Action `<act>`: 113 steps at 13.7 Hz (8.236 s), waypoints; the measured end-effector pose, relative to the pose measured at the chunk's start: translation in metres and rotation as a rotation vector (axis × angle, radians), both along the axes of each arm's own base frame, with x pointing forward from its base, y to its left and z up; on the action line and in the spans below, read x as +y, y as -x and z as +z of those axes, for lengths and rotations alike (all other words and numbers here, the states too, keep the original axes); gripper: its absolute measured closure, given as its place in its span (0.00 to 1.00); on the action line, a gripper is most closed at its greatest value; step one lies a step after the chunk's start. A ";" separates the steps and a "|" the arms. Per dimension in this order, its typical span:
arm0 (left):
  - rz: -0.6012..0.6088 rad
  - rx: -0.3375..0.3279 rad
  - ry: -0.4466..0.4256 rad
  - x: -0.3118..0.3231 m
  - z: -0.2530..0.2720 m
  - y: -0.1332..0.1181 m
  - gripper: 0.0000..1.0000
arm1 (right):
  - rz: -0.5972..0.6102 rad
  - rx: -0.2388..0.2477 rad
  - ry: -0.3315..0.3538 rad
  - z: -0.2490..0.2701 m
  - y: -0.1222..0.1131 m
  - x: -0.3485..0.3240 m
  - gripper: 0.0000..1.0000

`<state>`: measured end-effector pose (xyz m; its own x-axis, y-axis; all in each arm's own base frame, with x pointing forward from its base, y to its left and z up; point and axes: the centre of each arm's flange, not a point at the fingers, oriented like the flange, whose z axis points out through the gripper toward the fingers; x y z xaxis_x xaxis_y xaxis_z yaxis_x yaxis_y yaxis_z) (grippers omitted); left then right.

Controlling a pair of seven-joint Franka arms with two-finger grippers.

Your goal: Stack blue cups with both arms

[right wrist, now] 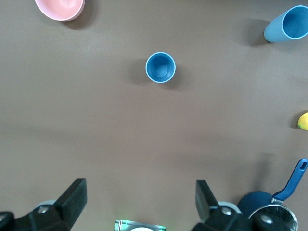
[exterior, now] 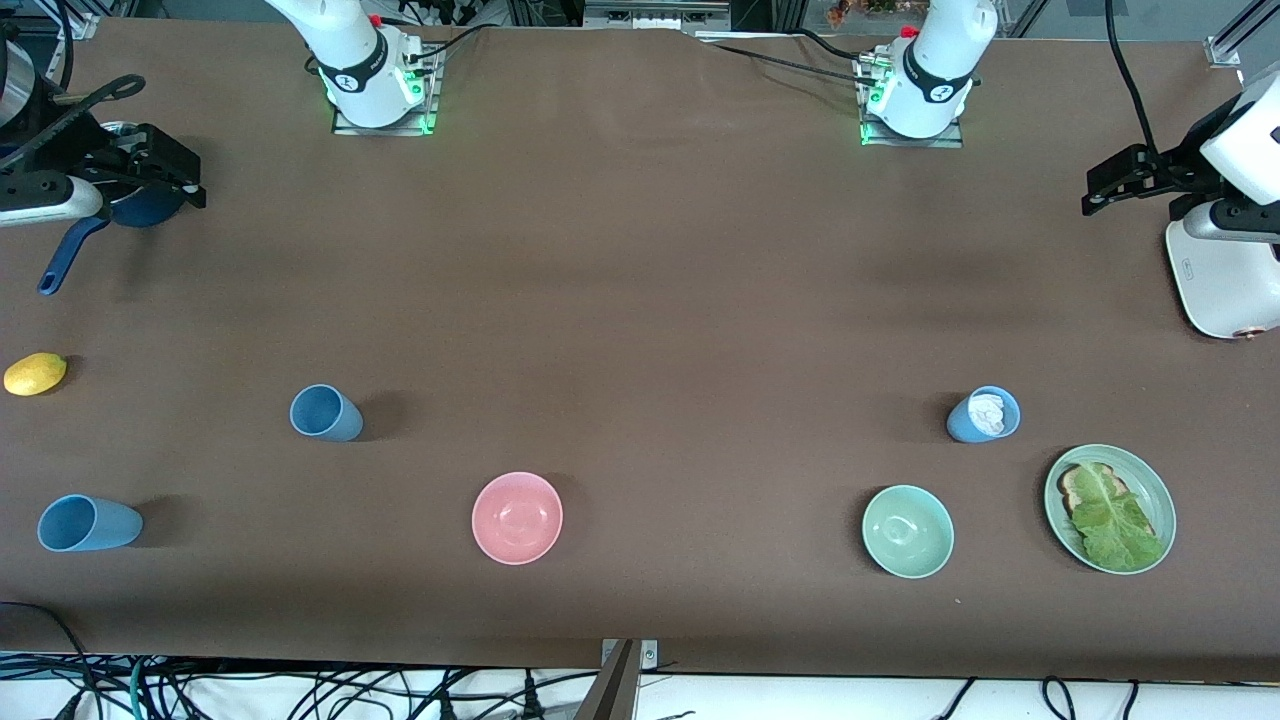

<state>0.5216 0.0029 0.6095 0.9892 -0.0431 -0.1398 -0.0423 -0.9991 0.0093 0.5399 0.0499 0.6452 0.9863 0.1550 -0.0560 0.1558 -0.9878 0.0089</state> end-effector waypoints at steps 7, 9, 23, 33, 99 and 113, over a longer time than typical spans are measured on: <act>-0.002 -0.001 0.000 -0.001 0.000 0.000 0.00 | -0.002 -0.001 0.000 0.000 0.000 -0.002 0.00; -0.002 -0.001 0.000 -0.001 0.000 0.000 0.00 | -0.002 -0.001 0.000 0.000 0.000 -0.002 0.00; -0.002 -0.001 0.000 -0.001 0.000 0.000 0.00 | -0.003 0.003 0.001 0.005 0.005 -0.004 0.00; -0.002 -0.001 0.000 -0.001 0.000 0.000 0.00 | -0.018 0.011 0.005 -0.003 -0.002 -0.012 0.00; -0.076 -0.030 0.029 0.063 -0.333 -0.113 0.00 | -0.092 0.001 -0.015 -0.109 -0.081 -0.026 0.00; -0.086 -0.105 0.023 0.057 -0.397 -0.126 0.29 | -0.045 -0.061 -0.016 -0.312 -0.121 -0.060 0.00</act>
